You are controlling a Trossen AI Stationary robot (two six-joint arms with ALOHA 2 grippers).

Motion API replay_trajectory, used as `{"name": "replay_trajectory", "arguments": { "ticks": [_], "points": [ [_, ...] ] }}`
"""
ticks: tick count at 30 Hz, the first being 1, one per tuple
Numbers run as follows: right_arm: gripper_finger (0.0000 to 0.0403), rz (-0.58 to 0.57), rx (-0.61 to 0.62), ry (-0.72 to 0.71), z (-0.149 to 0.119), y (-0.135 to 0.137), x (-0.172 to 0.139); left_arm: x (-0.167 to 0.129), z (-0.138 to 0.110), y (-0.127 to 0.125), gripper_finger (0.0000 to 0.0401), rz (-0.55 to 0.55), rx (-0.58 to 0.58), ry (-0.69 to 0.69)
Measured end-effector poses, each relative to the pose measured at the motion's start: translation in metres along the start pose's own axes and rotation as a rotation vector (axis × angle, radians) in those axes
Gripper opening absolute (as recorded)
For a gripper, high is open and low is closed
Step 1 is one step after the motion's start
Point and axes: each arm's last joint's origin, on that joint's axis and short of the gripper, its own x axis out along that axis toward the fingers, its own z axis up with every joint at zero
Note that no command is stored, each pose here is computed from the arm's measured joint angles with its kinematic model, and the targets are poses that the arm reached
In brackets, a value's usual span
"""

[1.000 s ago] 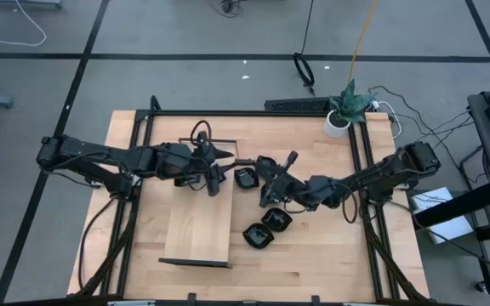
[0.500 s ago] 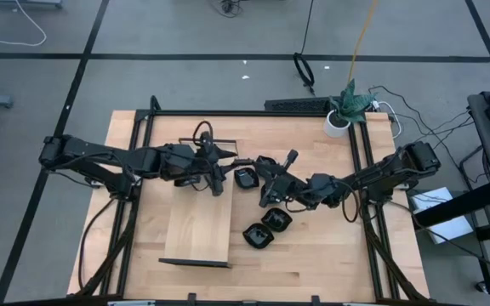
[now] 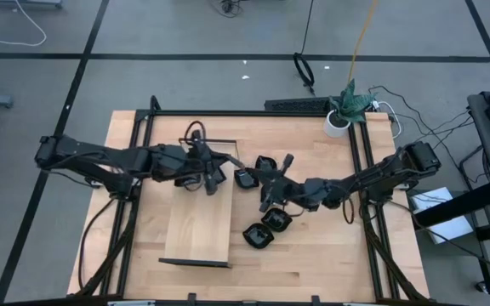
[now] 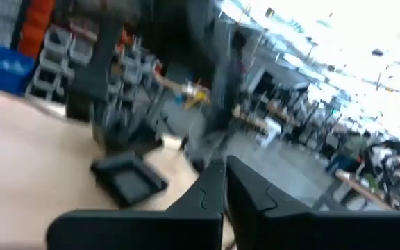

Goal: Pick & Place Mini shaped plates
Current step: Stack the square plate on top of the square plate on the shelf

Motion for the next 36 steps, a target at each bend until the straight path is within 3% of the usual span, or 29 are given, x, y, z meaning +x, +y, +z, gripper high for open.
{"name": "replay_trajectory", "arguments": {
  "ticks": [11, 14, 17, 22, 29, 36],
  "points": [
    [0.0081, 0.049, 0.012, 0.076, -0.010, 0.006, -0.001, -0.039, 0.052, 0.038, 0.0004, 0.052, -0.072, 0.295],
    [0.0094, 0.051, 0.029, 0.075, -0.009, 0.006, -0.001, -0.031, 0.057, 0.042, 0.0004, -0.065, -0.090, 0.417],
    [0.0104, 0.052, 0.038, 0.080, -0.010, 0.006, -0.001, -0.020, 0.047, 0.043, 0.0003, -0.201, -0.080, 0.594],
    [0.0112, 0.057, 0.040, 0.091, -0.011, 0.007, -0.001, 0.002, 0.020, 0.046, 0.0003, -0.122, -0.067, 0.837],
    [0.0111, 0.063, 0.032, 0.105, -0.013, 0.008, -0.002, 0.028, 0.006, 0.046, 0.0004, -0.109, -0.050, 0.909],
    [0.0110, 0.064, 0.030, 0.107, -0.013, 0.008, -0.002, 0.032, 0.003, 0.048, 0.0018, -0.125, -0.064, 0.926]
  ]
}}
